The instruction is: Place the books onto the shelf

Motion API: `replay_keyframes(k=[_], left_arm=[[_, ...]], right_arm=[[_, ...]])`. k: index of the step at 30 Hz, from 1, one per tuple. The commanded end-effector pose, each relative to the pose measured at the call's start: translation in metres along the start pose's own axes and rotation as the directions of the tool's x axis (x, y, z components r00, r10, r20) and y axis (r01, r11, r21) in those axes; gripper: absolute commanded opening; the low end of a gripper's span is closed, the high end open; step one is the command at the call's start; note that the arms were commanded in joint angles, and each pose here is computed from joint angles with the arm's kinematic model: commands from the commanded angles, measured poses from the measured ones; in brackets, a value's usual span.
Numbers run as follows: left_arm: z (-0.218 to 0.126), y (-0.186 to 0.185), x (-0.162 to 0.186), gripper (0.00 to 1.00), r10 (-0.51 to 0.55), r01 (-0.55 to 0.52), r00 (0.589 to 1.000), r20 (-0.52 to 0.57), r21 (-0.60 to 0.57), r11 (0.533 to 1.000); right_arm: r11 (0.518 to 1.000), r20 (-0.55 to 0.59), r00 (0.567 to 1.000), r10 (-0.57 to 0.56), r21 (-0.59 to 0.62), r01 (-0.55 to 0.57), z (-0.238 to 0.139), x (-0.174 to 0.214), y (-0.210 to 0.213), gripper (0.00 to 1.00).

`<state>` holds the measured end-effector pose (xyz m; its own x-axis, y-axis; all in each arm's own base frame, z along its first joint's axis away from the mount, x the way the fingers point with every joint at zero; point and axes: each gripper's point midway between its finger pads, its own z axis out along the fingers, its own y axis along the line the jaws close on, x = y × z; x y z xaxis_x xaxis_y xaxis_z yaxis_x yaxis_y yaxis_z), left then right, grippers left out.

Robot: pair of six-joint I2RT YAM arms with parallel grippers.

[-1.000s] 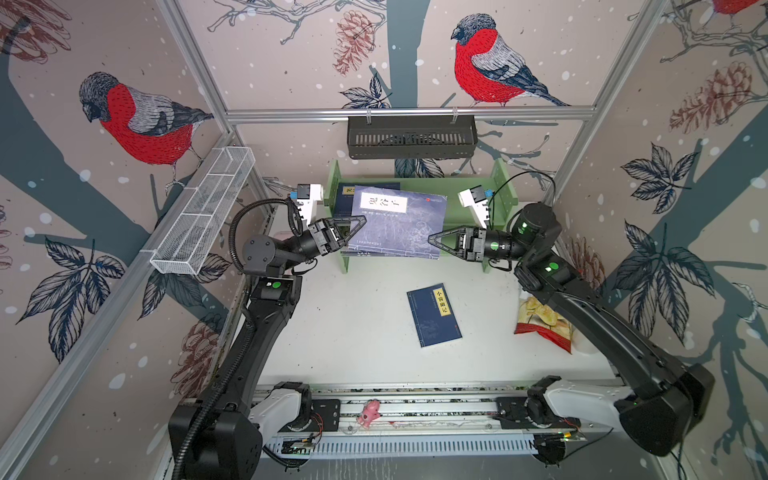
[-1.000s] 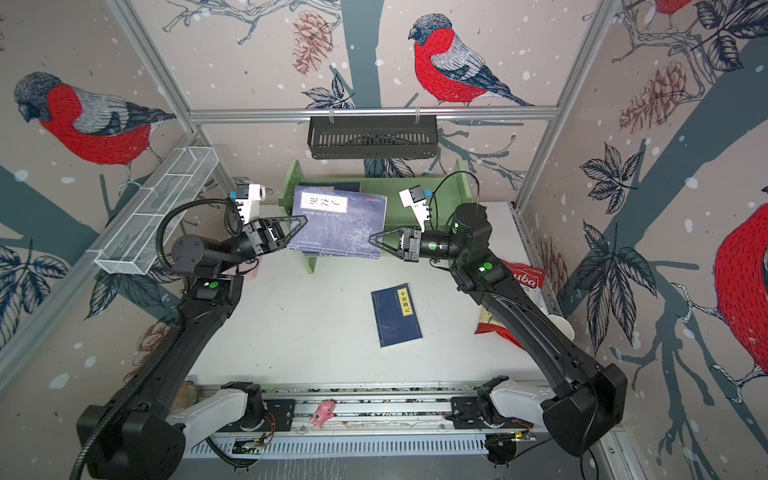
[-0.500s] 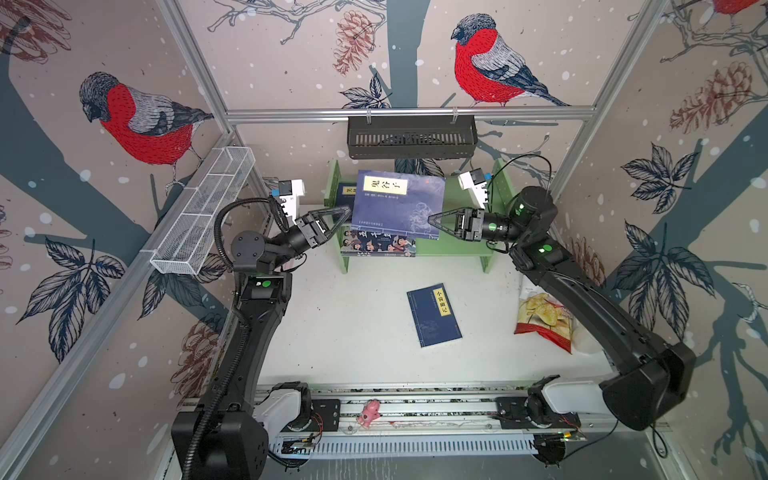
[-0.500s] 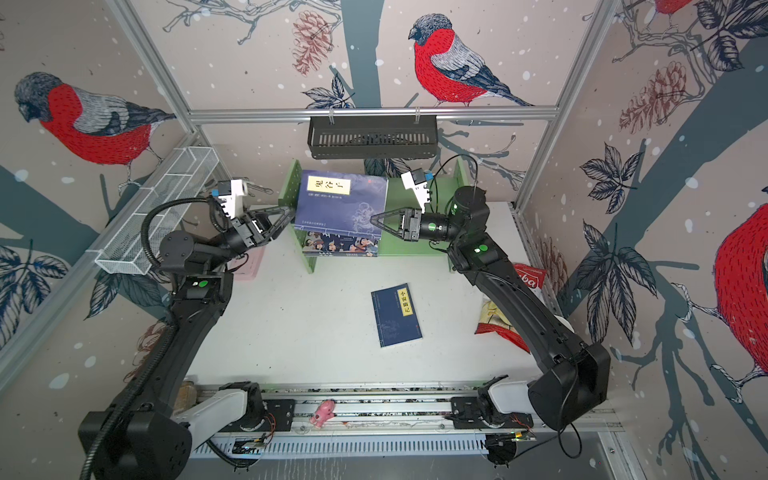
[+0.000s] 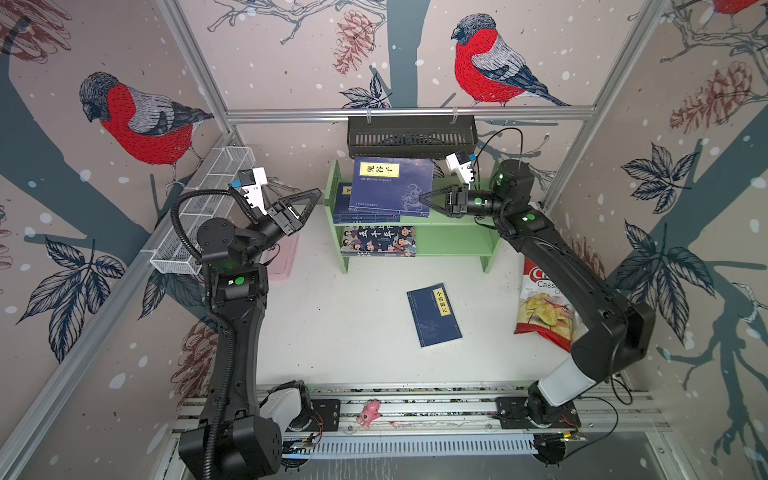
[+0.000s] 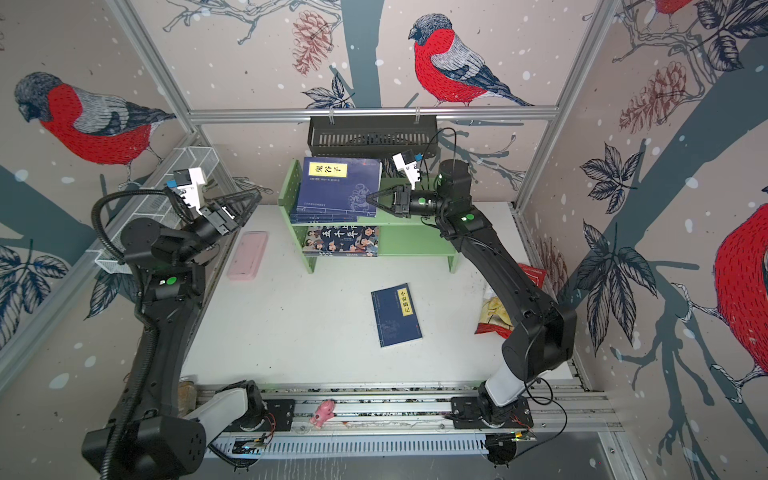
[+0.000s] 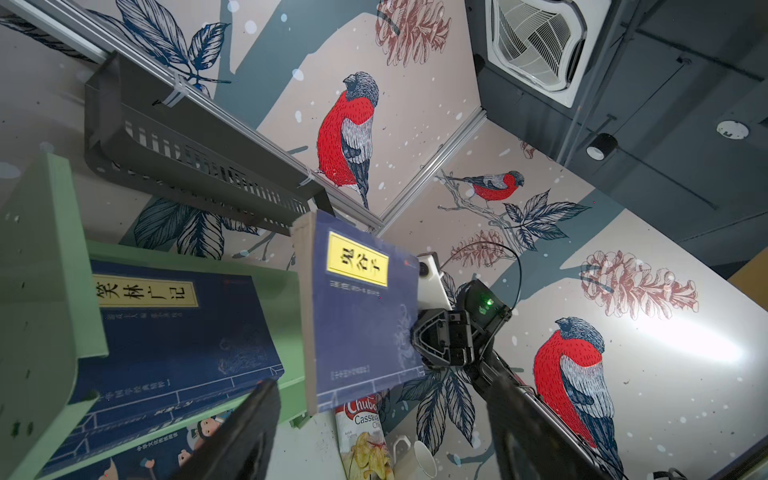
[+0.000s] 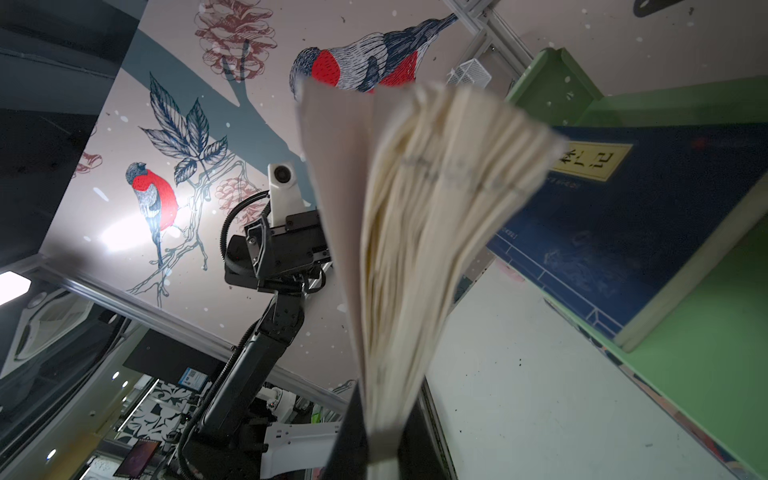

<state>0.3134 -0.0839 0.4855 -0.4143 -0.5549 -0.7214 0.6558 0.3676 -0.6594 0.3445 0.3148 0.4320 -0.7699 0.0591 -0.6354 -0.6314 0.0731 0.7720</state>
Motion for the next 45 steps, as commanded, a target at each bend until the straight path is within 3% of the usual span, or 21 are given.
replay_keyframes(k=[1, 21, 45], left_arm=[[0.003, -0.011, -0.010, 0.78, 0.038, -0.039, 0.999, 0.011, 0.034, 0.999], [0.015, 0.010, -0.022, 0.78, -0.026, 0.025, 1.000, 0.014, 0.073, 0.997], [0.016, 0.011, -0.023, 0.79, -0.067, 0.065, 0.998, 0.016, 0.111, 0.992]], right_arm=[[1.000, -0.007, 1.000, -0.008, 0.024, 0.008, 0.008, -0.006, -0.012, 0.00], [0.990, -0.098, 0.986, 0.134, 0.060, -0.129, 0.067, -0.017, -0.082, 0.01], [0.975, -0.120, 0.969, 0.214, 0.087, -0.204, 0.075, -0.015, -0.105, 0.03]])
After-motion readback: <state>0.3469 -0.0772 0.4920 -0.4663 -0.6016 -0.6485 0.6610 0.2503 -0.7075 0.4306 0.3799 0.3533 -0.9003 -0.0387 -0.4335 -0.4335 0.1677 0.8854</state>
